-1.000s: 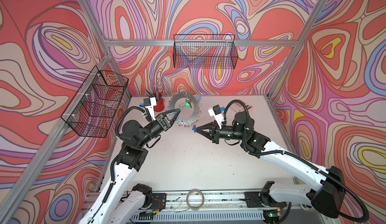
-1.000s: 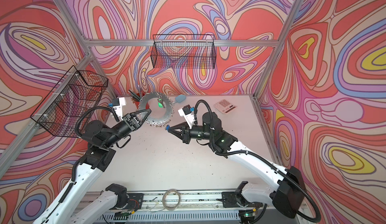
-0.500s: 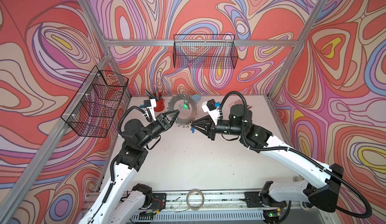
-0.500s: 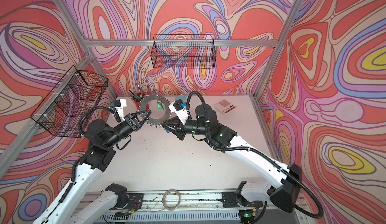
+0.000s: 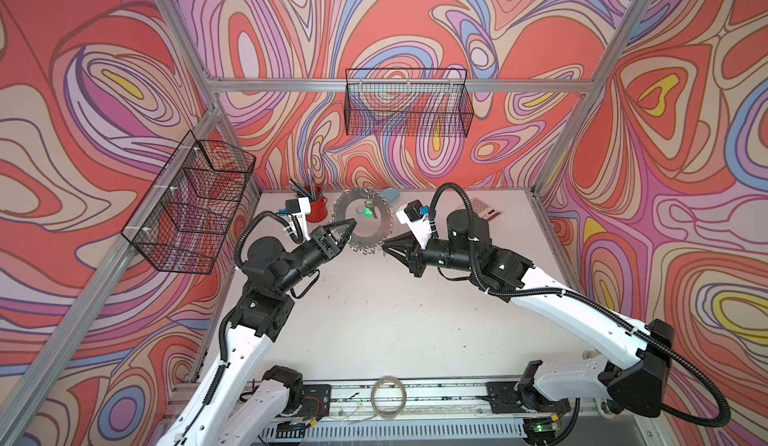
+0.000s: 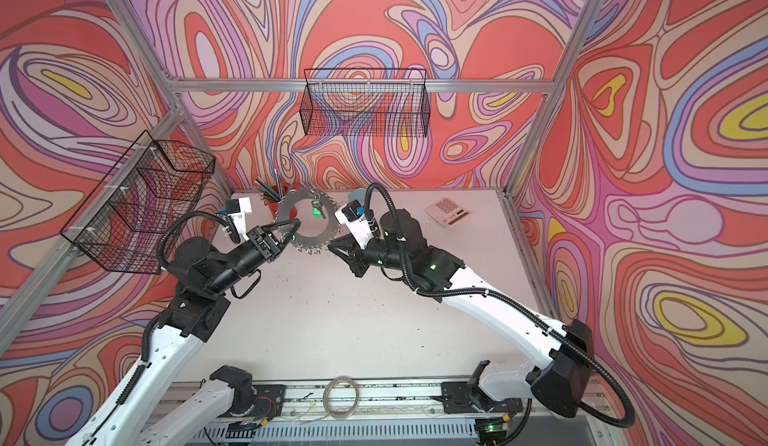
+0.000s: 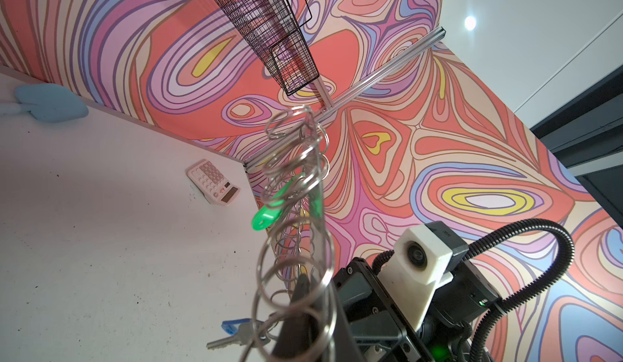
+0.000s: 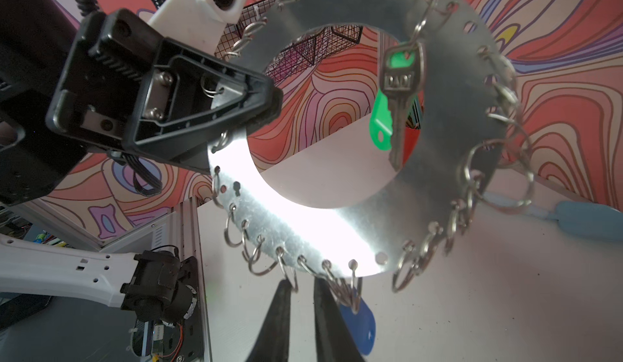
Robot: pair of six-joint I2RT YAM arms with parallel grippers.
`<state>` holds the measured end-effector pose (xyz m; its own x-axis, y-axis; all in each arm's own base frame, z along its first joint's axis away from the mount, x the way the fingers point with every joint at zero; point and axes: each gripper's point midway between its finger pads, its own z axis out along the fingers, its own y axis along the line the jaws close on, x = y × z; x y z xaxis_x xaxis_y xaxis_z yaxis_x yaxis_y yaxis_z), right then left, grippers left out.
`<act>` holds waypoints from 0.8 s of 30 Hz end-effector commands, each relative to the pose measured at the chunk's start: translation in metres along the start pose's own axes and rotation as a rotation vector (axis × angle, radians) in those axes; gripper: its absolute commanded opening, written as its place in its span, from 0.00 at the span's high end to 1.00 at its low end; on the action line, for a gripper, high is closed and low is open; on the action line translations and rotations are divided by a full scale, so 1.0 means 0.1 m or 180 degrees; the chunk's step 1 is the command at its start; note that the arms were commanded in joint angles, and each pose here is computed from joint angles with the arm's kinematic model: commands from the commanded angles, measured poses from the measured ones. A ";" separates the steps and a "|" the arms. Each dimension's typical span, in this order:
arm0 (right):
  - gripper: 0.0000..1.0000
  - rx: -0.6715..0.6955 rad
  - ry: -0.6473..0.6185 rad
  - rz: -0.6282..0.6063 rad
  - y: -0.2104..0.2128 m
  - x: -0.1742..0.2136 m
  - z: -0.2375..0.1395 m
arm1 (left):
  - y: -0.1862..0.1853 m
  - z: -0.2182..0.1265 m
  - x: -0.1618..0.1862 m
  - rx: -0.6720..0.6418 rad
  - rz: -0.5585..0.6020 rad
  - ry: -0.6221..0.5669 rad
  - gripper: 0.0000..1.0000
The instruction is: Put the keys on the keyring
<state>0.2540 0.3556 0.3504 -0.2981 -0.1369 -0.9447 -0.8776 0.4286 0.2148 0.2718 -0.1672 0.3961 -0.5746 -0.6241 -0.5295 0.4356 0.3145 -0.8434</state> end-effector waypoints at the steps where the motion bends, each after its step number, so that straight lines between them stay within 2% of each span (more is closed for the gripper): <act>1: 0.84 0.0103 0.0011 -0.0071 -0.05 0.01 0.00 | -0.30 -0.08 -0.13 0.0231 0.0204 -0.0137 1.00; 7: 0.81 0.0186 0.0029 -0.0066 -0.10 0.05 -0.02 | -0.29 -0.07 -0.13 0.0225 0.0205 -0.0138 1.00; 21: 0.80 0.0022 -0.0007 -0.0089 -0.05 0.01 0.10 | -0.30 -0.06 -0.13 0.0241 0.0188 -0.0137 1.00; 24: 0.77 0.0036 -0.0006 -0.0097 -0.06 0.01 0.11 | -0.31 -0.07 -0.13 0.0248 0.0192 -0.0136 1.00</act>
<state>0.2616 0.3603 0.3417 -0.2953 -0.1471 -0.9440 -0.8736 0.4416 0.2045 0.2708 -0.1667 0.3974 -0.5701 -0.6240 -0.5344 0.4412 0.3162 -0.8399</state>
